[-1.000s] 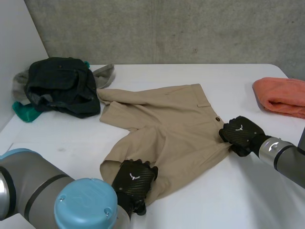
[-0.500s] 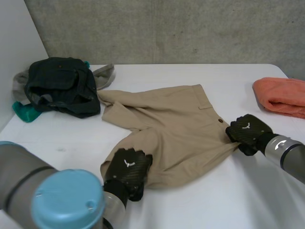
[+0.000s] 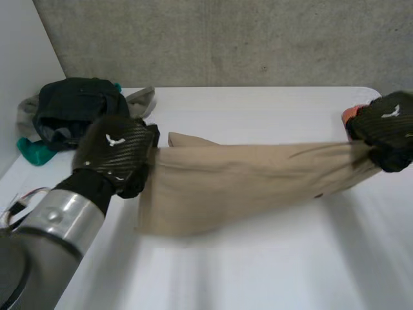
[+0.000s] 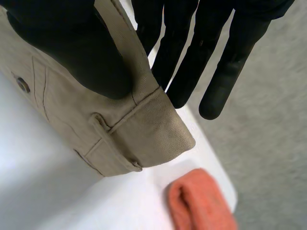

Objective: Fold the laundry.

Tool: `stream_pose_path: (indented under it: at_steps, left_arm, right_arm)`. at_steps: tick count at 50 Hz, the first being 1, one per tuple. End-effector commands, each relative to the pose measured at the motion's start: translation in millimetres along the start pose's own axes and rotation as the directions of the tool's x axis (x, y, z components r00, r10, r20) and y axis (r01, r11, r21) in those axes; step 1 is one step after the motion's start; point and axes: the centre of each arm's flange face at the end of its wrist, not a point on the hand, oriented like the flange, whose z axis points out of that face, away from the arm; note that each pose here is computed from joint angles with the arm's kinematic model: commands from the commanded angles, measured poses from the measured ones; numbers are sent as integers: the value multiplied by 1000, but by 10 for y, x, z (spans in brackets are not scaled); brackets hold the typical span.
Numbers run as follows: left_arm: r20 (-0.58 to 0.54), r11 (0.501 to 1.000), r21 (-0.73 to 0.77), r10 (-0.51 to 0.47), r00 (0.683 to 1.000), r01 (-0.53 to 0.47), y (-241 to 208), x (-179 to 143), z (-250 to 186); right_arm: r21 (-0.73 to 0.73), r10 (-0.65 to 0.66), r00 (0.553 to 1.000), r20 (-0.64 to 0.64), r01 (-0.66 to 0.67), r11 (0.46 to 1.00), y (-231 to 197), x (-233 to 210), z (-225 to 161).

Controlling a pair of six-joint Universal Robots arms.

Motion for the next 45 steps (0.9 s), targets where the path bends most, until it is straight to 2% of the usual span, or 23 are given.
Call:
stream_pose_path:
  at_steps: [1,4,8,9,12,13,15,16,17,18,20,22,25,27,29,32,33,36,37,40,41,44,45]
  left_arm:
    - [-149,999,-46,-14,989,7,324,86,481]
    - [-150,1000,-5,-5,989,4,328,76,832]
    - [-84,995,100,14,996,-5,133,-114,1325]
    - [-64,992,128,23,998,-15,75,-174,1422]
    - [21,958,277,79,997,-81,-297,-394,1701]
    - [54,940,326,92,994,-105,-429,-459,1750]
    - [168,859,483,101,981,-172,-866,-652,1825]
    - [208,826,530,93,974,-192,-998,-708,1832]
    - [245,795,570,77,966,-208,-1107,-767,1833]
    - [318,736,633,32,947,-237,-1294,-876,1815]
    - [374,690,675,-15,927,-261,-1434,-978,1779]
    - [419,642,711,-62,906,-285,-1567,-1091,1717]
    - [406,657,703,-56,912,-272,-1548,-1039,1695]
    - [381,713,656,-33,924,-245,-1373,-970,1724]
    - [354,773,595,-7,935,-219,-1146,-897,1751]
    - [315,829,529,9,949,-183,-919,-795,1754]
    - [274,868,474,13,962,-146,-737,-684,1740]
    - [192,915,398,-17,981,-62,-505,-482,1676]
    - [145,935,354,-61,988,6,-380,-392,1646]
    - [87,947,296,-154,984,122,-238,-302,1606]
    - [47,945,254,-224,973,206,-166,-238,1572]
    - [-7,928,156,-343,939,339,-45,-97,1498]
    - [-35,907,77,-412,910,414,42,30,1432]
  right_arm:
    - [-137,54,995,78,-43,990,384,-120,629]
    - [-131,42,998,44,-36,991,380,-127,849]
    - [-24,46,992,-121,-49,999,124,6,1135]
    - [68,62,972,-226,-47,997,-65,176,1201]
    - [228,115,931,-346,-35,973,-357,399,1251]
    - [349,168,895,-414,-15,937,-546,569,1261]
    - [470,235,856,-460,10,882,-713,723,1255]
    - [576,302,817,-492,45,816,-857,858,1226]
    - [619,334,796,-505,64,783,-916,924,1204]
    - [656,361,781,-510,82,750,-967,977,1186]
    - [712,395,753,-526,136,689,-1049,1051,1177]
    - [723,402,746,-531,151,674,-1077,1069,1171]
    - [727,397,764,-509,135,673,-1109,978,1197]
    - [723,392,777,-493,115,681,-1111,902,1214]
    - [694,374,804,-462,65,717,-1055,764,1242]
    - [624,336,851,-403,-13,782,-892,556,1283]
    - [607,330,862,-385,-33,794,-854,492,1292]
    - [576,308,892,-331,-68,815,-759,304,1268]
    - [579,299,899,-319,-65,813,-774,269,1238]
    - [593,266,926,-269,-59,803,-864,147,1048]
    - [596,260,929,-263,-55,801,-883,129,1001]
    - [577,235,939,-251,-50,815,-887,82,858]
    - [564,229,942,-247,-52,824,-874,67,837]
